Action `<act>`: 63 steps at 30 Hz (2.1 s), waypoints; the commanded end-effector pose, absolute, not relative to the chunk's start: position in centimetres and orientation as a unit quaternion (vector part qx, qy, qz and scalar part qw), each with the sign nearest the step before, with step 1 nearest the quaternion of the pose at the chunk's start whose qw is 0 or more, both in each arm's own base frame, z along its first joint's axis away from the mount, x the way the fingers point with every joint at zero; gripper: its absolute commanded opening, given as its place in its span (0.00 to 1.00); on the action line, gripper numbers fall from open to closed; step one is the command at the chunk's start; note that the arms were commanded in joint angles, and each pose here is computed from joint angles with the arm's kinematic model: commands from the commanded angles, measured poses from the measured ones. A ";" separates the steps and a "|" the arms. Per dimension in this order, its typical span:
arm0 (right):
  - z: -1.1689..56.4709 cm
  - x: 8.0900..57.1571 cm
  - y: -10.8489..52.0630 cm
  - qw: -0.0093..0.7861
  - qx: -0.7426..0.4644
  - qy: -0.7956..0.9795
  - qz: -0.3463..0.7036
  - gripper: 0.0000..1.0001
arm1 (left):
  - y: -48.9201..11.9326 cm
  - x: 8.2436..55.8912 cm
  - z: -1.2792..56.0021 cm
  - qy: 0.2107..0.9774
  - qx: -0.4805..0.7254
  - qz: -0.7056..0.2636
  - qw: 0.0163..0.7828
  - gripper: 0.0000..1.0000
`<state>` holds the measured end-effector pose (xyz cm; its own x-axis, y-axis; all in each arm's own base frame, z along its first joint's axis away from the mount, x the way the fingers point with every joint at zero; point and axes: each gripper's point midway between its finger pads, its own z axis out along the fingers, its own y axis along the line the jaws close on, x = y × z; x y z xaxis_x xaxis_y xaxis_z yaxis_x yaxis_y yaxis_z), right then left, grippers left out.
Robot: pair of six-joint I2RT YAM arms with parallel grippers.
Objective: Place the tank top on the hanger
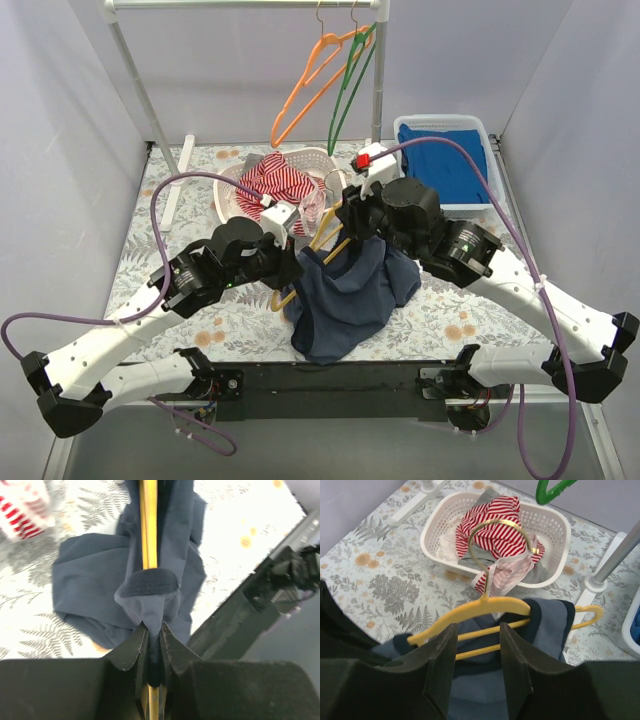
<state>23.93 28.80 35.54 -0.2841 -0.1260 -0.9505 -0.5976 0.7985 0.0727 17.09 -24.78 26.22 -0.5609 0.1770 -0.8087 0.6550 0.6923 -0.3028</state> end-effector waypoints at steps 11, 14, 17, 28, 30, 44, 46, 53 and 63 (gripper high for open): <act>30.2 21.8 24.3 0.565 -0.211 0.760 0.243 0.61 | -22.9 17.5 28.1 0.810 0.206 -0.309 0.454 0.00; 28.2 22.4 23.7 0.555 -0.200 0.769 0.247 0.60 | -22.7 17.4 28.4 0.803 0.200 -0.316 0.463 0.00; 28.7 22.6 23.5 0.553 -0.198 0.762 0.271 0.59 | -22.4 17.0 29.5 0.786 0.191 -0.337 0.482 0.00; 32.3 23.8 22.7 0.577 -0.174 0.747 0.282 0.63 | -19.1 16.0 33.1 0.766 0.155 -0.338 0.524 0.00; 32.6 24.0 22.7 0.579 -0.170 0.746 0.282 0.66 | -18.0 15.6 34.6 0.752 0.141 -0.345 0.543 0.00; 31.8 25.5 24.6 0.558 -0.166 0.756 0.298 0.71 | -9.5 15.8 39.9 0.773 0.030 -0.234 0.588 0.00; 31.4 25.4 24.9 0.553 -0.168 0.758 0.302 0.70 | -8.0 16.0 40.2 0.778 0.008 -0.204 0.594 0.00; 28.4 25.2 26.5 0.517 -0.176 0.772 0.324 0.70 | -4.7 16.0 43.0 0.771 -0.036 -0.159 0.616 0.00; 22.2 24.9 30.3 0.455 -0.211 0.778 0.378 0.74 | -1.4 15.9 46.2 0.755 -0.077 -0.108 0.642 0.00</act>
